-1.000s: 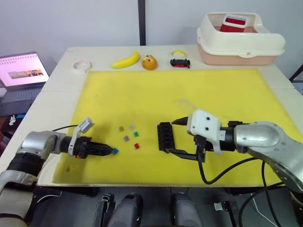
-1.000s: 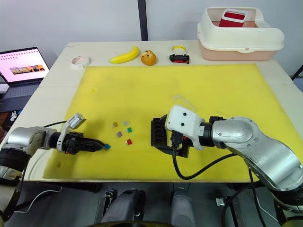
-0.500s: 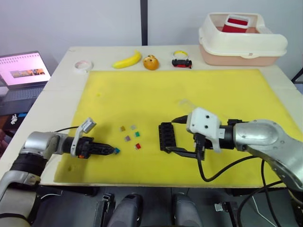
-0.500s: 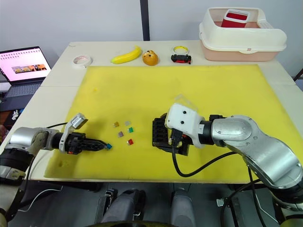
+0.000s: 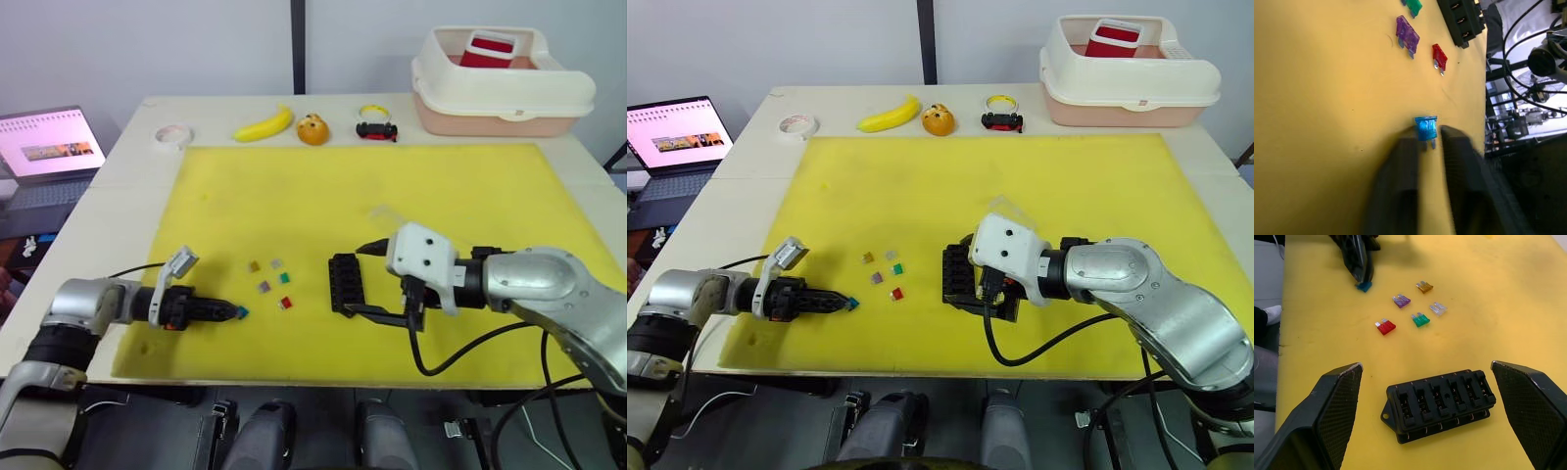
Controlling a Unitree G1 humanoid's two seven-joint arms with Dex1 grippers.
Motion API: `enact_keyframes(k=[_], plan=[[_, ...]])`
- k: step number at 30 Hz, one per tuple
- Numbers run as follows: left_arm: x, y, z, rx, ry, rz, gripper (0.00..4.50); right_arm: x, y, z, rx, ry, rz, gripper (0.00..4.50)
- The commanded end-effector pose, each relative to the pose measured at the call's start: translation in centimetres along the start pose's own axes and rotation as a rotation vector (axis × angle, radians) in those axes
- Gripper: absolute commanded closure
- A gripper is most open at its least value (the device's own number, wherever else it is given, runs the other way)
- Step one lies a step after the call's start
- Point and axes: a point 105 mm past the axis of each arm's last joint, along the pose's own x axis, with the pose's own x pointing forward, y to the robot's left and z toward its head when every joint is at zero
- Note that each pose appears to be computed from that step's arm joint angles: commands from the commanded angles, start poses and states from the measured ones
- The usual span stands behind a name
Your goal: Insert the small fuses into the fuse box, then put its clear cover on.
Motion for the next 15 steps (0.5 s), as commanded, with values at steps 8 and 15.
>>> enact_keyframes(k=[8,15], plan=[[0.25,0.74,-1.69,-0.058,0.026,0.024,3.88,0.03,0.09,0.83,-0.041,-0.024,0.001,0.00],[0.25,0.77,-1.69,-0.051,0.026,0.027,4.48,0.05,0.13,0.82,-0.040,-0.024,0.000,0.00]])
